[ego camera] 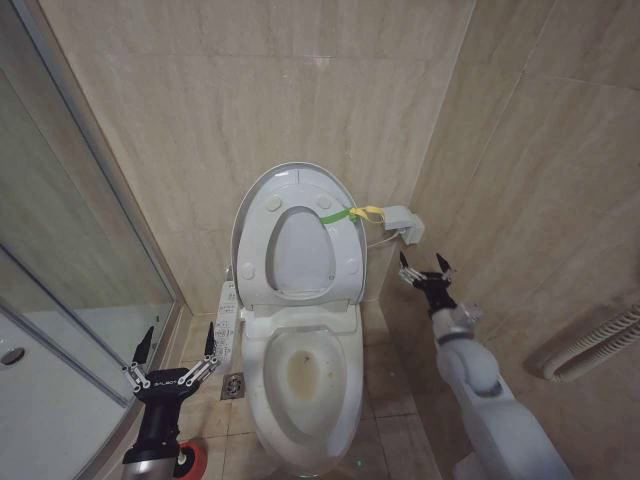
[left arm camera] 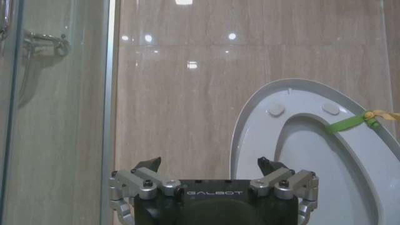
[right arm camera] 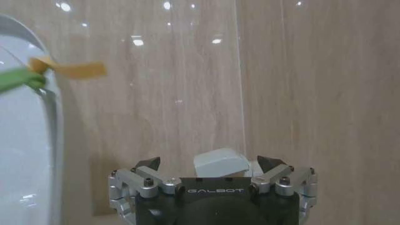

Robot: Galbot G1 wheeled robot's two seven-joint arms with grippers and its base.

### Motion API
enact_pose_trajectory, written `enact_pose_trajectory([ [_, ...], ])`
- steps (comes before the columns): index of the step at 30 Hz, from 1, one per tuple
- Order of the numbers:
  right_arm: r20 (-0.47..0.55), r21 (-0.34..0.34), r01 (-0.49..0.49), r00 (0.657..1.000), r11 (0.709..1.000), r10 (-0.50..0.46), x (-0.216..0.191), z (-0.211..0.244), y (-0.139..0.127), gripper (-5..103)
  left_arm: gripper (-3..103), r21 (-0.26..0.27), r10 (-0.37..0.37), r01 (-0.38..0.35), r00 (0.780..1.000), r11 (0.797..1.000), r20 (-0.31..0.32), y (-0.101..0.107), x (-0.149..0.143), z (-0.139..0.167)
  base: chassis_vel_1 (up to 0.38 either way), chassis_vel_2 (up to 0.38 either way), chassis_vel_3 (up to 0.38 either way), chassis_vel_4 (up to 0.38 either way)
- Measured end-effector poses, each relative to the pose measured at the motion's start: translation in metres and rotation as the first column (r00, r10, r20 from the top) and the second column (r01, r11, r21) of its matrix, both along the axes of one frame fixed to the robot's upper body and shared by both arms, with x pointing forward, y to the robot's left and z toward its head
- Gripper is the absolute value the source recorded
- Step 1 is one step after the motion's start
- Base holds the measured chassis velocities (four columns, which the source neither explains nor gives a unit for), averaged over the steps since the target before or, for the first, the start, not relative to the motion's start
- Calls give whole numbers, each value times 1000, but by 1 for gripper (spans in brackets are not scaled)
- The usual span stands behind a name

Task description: Open the toilet lid, clean the toilet bowl with a toilet brush, close the toilet lid, and flush.

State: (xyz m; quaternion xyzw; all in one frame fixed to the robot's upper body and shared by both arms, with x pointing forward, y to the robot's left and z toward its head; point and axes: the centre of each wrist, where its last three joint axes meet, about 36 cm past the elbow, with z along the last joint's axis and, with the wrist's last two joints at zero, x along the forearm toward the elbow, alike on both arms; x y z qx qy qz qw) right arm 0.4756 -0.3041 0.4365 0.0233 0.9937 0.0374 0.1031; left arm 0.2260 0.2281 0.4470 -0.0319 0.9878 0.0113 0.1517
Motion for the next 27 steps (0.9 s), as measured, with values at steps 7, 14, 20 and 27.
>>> enact_pose_trajectory([
  [7,28,5,6,1000,1000,-7,45,11,1,100,100,0,0,0,1000,1000,0,0,0,0,0,0,0,0],
  [14,54,6,21,998,1000,-22,82,26,2,100,100,0,0,0,1000,1000,0,0,0,0,0,0,0,0],
  [20,61,21,12,998,1000,-13,105,39,14,100,100,0,0,0,1000,1000,0,0,0,0,0,0,0,0],
  [27,50,32,-6,999,999,4,123,50,31,100,100,0,0,0,1000,1000,0,0,0,0,0,0,0,0],
])
